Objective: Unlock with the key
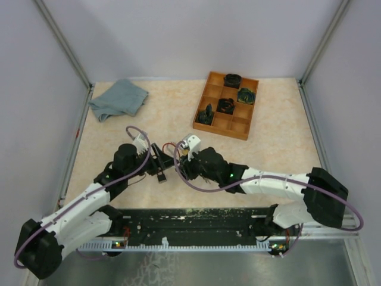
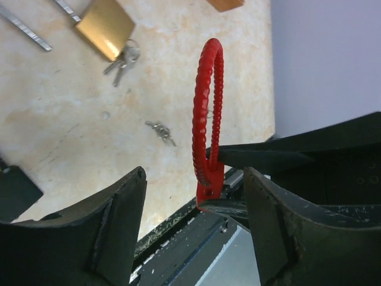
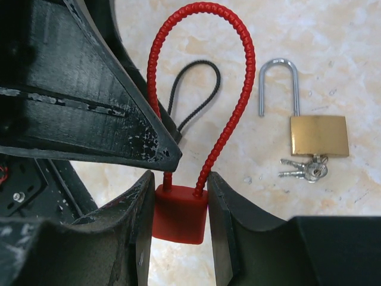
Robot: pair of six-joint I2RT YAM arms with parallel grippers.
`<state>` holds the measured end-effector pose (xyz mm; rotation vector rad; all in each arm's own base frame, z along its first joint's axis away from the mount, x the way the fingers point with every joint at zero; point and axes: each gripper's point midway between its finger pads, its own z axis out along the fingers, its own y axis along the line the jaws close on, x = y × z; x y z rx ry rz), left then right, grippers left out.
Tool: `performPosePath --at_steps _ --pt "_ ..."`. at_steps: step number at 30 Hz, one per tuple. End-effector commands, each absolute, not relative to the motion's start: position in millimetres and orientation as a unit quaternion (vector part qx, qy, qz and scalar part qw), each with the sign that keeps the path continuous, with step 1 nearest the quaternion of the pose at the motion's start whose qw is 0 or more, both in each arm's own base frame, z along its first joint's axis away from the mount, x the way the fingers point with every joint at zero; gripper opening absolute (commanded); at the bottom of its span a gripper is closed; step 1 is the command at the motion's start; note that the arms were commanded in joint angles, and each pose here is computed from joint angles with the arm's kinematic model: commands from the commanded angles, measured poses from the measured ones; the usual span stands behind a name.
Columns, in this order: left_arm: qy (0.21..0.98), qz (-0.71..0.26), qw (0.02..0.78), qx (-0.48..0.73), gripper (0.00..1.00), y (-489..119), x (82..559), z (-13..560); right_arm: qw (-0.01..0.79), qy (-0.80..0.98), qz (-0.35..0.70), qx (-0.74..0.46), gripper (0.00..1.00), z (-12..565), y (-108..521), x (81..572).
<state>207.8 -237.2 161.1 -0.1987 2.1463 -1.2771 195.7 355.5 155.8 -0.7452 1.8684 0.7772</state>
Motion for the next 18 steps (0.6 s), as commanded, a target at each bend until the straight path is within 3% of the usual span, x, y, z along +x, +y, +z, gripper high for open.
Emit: performPosePath --at_steps 1,5,10,18 --pt "0.854 -0.394 0.323 -0.105 0.76 -210.7 211.9 142.2 0.460 0.777 0.316 -0.293 0.24 167.0 367.9 199.4" --pt "0.864 -0.310 0.366 -0.153 0.84 -170.9 216.3 136.3 0.412 0.810 0.288 -0.301 0.24 136.8 367.7 196.4" --pt "0.854 -0.271 0.408 -0.174 0.90 -145.5 217.6 150.4 0.355 0.839 0.258 -0.321 0.25 102.5 369.9 190.5" --pt "0.855 -0.231 0.427 -0.184 0.91 -127.6 218.9 158.3 0.306 0.866 0.227 -0.323 0.29 58.4 372.7 189.0"
